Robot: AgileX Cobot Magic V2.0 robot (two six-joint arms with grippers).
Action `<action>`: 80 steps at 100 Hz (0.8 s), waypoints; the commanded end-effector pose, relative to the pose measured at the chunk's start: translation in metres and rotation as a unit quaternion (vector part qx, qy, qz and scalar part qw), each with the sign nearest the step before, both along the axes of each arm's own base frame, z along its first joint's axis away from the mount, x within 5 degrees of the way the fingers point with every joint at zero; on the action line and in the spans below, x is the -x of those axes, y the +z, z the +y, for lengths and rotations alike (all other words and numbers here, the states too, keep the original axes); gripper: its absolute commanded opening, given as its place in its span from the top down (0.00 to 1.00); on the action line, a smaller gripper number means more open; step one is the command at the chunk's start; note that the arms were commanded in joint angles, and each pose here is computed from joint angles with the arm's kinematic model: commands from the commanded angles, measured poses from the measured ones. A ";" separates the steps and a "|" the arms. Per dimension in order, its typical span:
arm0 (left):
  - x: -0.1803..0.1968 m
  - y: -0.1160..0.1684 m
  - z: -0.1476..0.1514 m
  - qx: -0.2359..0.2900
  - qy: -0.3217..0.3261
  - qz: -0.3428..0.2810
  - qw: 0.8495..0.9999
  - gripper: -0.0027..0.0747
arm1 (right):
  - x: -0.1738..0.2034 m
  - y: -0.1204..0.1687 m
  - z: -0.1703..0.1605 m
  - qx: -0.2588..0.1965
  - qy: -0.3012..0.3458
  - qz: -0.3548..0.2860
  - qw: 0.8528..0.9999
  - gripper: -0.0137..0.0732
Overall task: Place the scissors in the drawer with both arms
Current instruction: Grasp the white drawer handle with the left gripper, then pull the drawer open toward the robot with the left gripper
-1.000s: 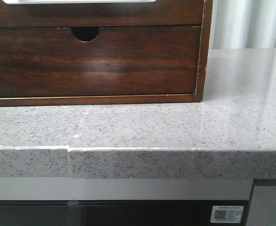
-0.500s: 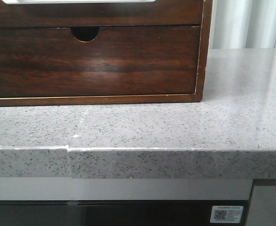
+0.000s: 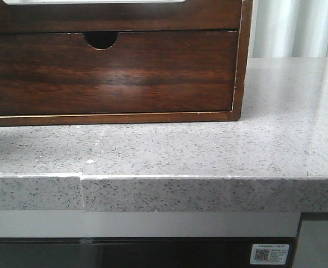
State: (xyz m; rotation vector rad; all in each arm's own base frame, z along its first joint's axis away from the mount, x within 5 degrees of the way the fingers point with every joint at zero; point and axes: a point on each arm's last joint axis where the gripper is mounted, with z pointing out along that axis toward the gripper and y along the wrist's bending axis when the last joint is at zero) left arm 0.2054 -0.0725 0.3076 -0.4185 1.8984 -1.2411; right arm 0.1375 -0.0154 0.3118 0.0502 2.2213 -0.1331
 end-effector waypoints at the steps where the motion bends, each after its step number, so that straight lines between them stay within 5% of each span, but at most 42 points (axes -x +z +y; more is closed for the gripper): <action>1: -0.006 0.018 -0.009 0.054 -0.039 -0.024 0.997 0.25 | -0.004 0.015 -0.002 0.012 -0.001 -0.042 0.999 0.21; 37: -0.035 0.013 -0.022 0.075 -0.098 -0.003 0.992 0.59 | -0.004 0.015 -0.002 0.013 -0.001 -0.042 0.999 0.21; 80: -0.031 0.019 -0.027 0.092 -0.139 -0.015 0.986 0.80 | -0.003 0.014 -0.002 0.014 -0.002 -0.038 0.999 0.21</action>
